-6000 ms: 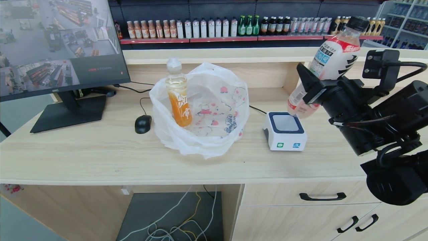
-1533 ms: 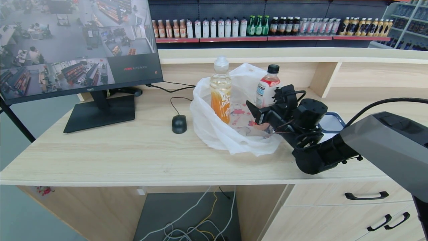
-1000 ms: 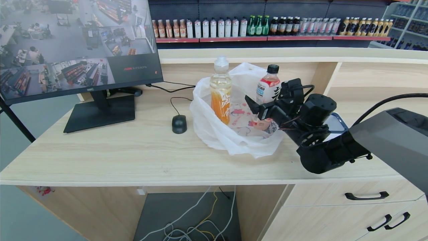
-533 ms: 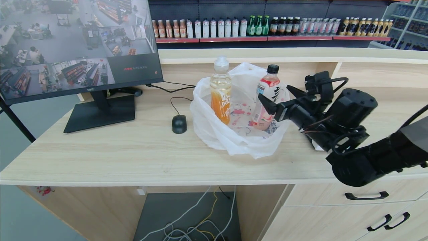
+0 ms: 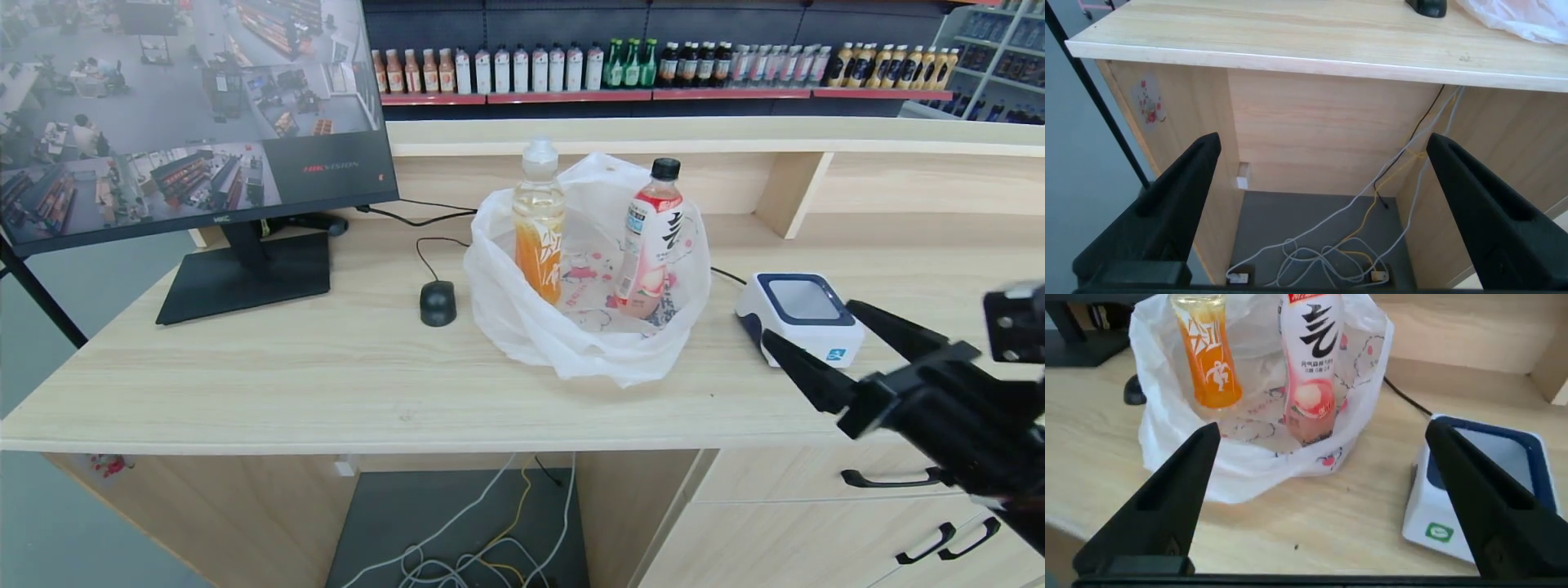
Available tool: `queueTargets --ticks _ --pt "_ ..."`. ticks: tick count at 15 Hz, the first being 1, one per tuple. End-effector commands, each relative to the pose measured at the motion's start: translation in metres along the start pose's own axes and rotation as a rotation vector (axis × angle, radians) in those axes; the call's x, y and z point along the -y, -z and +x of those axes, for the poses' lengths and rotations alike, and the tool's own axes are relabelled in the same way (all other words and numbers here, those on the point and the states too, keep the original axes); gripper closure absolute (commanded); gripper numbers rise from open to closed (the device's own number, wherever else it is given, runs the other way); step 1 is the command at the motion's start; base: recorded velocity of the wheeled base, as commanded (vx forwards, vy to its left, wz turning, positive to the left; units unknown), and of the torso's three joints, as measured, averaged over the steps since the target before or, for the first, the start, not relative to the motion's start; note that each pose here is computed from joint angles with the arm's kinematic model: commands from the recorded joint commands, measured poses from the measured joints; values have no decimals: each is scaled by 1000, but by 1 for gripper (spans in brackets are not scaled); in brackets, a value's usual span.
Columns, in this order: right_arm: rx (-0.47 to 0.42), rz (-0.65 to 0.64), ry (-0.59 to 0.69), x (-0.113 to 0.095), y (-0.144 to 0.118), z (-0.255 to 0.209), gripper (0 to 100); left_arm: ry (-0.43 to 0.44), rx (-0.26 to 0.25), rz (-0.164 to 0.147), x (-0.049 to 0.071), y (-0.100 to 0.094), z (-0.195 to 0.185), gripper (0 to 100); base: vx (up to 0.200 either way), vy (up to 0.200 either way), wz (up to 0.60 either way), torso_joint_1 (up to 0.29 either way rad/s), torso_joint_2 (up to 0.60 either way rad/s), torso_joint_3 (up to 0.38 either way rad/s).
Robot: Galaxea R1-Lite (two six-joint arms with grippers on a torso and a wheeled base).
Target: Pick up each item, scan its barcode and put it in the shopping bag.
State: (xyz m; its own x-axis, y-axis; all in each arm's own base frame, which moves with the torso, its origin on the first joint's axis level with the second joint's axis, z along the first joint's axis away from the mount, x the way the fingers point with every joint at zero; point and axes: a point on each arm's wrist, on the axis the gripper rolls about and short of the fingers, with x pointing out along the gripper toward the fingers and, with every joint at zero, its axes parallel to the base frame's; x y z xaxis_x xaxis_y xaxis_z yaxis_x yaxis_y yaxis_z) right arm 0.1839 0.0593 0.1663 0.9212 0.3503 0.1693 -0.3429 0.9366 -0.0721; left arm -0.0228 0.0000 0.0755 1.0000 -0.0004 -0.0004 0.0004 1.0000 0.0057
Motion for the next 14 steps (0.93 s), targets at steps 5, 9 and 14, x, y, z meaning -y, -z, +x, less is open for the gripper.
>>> queueTargets --ticks 5,9,14 --pt "-84 37 89 -4 -6 -138 0 3 0 3 0 0 0 0 0 0 0 0 0 0" --pt "-173 31 84 -12 26 -200 0 3 0 3 0 0 0 0 0 0 0 0 0 0" --pt "-219 19 93 -15 46 -220 0 1 0 0 0 0 0 0 0 0 0 0 0 0"
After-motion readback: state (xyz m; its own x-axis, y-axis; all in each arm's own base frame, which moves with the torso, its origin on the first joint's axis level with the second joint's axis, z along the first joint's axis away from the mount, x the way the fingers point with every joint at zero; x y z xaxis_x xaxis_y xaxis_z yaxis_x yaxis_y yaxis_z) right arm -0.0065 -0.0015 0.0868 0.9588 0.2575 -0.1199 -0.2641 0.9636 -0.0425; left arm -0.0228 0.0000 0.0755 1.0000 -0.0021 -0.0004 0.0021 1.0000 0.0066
